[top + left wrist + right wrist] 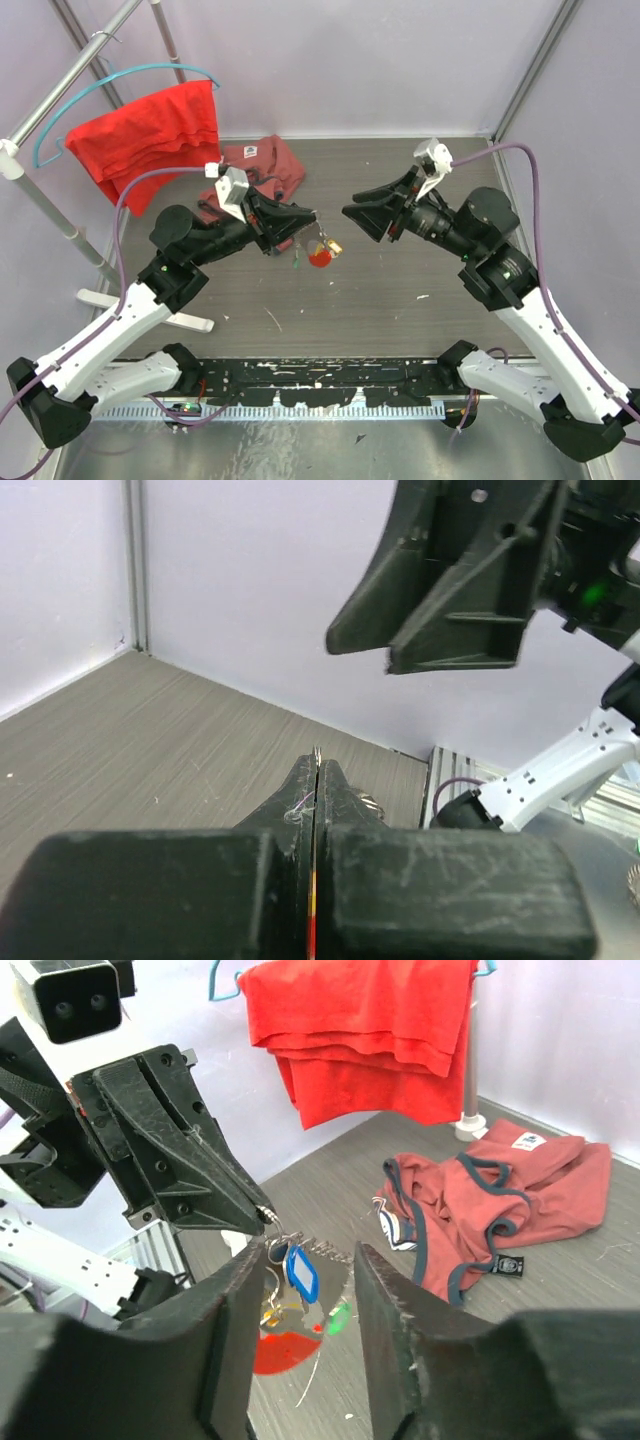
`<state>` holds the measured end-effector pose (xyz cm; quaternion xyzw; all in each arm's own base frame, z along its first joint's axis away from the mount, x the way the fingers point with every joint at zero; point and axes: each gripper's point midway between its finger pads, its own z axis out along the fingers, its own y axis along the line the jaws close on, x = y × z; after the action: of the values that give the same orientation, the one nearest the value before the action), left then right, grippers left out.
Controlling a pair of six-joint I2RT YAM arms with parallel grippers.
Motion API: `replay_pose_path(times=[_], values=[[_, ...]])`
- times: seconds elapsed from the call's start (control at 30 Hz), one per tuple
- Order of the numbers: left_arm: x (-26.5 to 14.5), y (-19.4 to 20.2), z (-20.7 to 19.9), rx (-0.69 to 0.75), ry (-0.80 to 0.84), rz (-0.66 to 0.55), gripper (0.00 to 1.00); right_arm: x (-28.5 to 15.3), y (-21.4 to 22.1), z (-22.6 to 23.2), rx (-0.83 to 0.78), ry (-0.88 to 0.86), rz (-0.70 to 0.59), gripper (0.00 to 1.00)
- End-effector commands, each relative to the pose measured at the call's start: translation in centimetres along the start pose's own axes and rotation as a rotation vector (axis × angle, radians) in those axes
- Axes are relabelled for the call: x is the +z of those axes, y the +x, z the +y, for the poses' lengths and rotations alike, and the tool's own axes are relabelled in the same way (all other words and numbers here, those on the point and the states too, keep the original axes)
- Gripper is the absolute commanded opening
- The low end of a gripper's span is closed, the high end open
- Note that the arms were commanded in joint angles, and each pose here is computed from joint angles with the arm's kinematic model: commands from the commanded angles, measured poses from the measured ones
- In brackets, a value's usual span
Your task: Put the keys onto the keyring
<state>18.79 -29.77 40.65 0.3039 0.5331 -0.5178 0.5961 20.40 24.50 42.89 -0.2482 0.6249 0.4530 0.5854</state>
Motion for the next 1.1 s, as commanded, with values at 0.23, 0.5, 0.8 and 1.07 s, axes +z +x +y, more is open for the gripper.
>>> replay_pose_path(times=[0.23,0.5,0.8,1.07], values=[[-0.3,1.9,2.8,-0.012,-0.137,0.064,0.00,-2.4,-1.6,-2.7,-0.124,0.192,-0.087,0.56],[-2.4,9.6,5.1,0.019,-0.219,0.303,0.00,-4.0,-2.6,-5.8,-0.113,0.394,-0.138,0.74],[-2.2,19.0,5.8,0.003,-0.260,0.558,0.00,-4.9,-1.4,-7.4,-0.148,0.480,-0.079,0.95],[1.1,24.9,6.4,-0.106,-0.204,0.606,0.08,-6.5,-1.3,-8.7,-0.131,0.585,-0.103,0.96]])
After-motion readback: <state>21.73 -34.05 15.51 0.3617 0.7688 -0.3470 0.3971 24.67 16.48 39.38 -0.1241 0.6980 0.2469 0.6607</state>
